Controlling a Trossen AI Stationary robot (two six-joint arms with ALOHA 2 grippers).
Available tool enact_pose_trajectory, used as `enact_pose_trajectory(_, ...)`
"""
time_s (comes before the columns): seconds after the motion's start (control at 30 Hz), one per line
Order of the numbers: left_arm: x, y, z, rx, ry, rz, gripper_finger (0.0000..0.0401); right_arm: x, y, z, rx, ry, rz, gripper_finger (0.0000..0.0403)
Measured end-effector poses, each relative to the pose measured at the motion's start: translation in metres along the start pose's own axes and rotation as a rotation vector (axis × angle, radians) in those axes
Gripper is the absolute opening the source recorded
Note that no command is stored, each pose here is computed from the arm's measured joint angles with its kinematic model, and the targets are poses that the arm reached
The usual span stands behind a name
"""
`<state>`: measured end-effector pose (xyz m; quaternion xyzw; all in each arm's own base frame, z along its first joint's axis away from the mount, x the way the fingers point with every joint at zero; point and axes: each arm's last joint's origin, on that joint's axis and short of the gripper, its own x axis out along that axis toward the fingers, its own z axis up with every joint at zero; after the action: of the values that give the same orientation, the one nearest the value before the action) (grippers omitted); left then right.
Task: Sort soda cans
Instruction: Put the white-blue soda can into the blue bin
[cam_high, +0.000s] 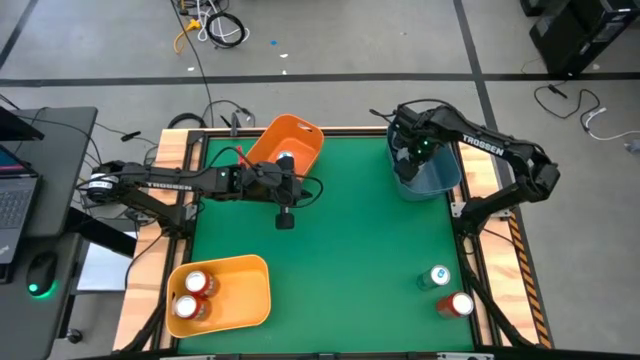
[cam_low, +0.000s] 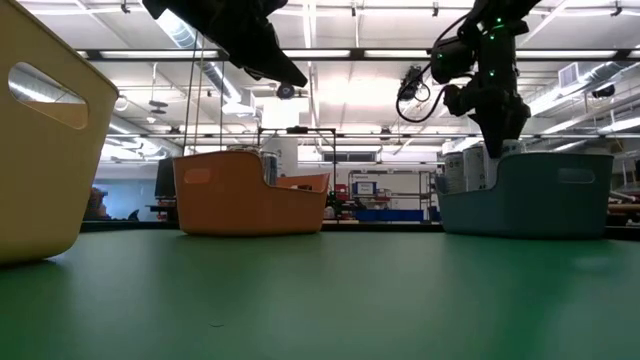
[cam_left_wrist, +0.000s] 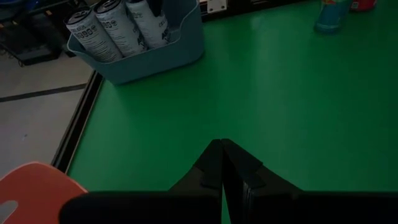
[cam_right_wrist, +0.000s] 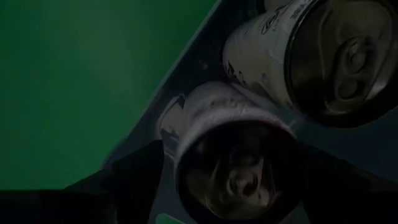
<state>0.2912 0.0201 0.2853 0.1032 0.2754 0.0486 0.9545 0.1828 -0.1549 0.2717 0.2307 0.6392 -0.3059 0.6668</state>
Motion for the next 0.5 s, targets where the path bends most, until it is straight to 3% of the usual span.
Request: enact_pose_trajectory(0.5, 0.0, -0.0001, -0.0001, 0.0, 0.001, 0.0, 0.0006, -0.0002, -0.0004, -0.0048, -0.036, 0.049, -0.007, 0.034)
